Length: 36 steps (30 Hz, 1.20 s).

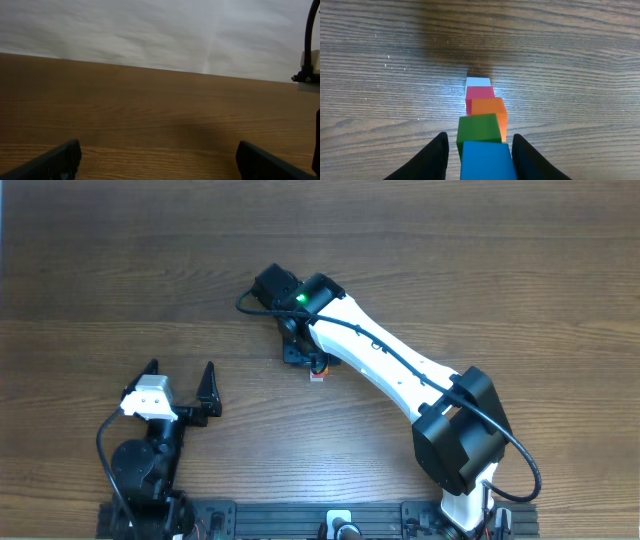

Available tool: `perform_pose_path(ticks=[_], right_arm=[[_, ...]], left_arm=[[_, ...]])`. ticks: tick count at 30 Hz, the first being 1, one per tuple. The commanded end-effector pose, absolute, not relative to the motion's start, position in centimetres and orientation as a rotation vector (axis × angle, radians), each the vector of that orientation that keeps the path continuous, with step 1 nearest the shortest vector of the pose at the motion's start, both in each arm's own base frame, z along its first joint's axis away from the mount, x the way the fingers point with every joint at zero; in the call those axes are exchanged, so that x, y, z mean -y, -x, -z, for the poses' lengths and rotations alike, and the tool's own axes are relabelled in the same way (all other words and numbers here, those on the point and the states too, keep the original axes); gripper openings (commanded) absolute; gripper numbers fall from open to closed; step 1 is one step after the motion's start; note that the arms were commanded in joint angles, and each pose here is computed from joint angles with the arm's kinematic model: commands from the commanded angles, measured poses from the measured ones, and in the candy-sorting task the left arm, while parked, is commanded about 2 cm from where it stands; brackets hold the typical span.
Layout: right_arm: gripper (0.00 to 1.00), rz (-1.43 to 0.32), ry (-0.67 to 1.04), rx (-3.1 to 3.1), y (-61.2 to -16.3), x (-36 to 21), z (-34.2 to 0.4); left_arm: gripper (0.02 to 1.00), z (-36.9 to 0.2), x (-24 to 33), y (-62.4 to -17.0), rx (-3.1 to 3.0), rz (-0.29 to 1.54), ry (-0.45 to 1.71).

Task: Stack Cubes

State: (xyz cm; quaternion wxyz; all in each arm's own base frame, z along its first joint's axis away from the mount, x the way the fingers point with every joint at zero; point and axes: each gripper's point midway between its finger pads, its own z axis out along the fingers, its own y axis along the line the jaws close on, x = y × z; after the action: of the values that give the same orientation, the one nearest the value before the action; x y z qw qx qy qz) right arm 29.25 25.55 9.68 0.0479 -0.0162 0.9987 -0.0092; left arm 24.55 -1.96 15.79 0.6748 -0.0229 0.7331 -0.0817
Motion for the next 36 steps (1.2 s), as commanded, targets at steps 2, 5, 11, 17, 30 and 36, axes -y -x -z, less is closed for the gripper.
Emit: perform_pose_path(ticks=[2,5,11,17,30,36], right_arm=[[0.454,0.039,0.044,-3.055,-29.4,-25.5,-9.3],[0.511,0.039,0.044,-3.056,-29.4,-25.4,-9.3],[0.595,0.039,0.044,-3.056,-29.4,-25.4,-9.3],[0.993,0.038,0.044,-3.056,-29.4,-25.5,-9.3],[0.991,0.000,0.158,-2.857,-35.2,-22.3,-15.6],[0.993,0.058,0.053,-2.681,-40.1,-11.4,-22.6]], left_arm=[[1.000,-15.6,2.0,-24.5,-1.650,0.179,0.034],[0.998,-15.6,2.0,-24.5,-1.650,0.179,0.034],[1.000,-15.6,2.0,-24.5,-1.650,0.179,0.034],[1.000,-15.6,2.0,-24.5,-1.650,0.179,0.034],[1.000,-15.6,2.0,-24.5,-1.650,0.179,0.034],[1.000,-15.6,2.0,-24.5,-1.650,0.179,0.034]])
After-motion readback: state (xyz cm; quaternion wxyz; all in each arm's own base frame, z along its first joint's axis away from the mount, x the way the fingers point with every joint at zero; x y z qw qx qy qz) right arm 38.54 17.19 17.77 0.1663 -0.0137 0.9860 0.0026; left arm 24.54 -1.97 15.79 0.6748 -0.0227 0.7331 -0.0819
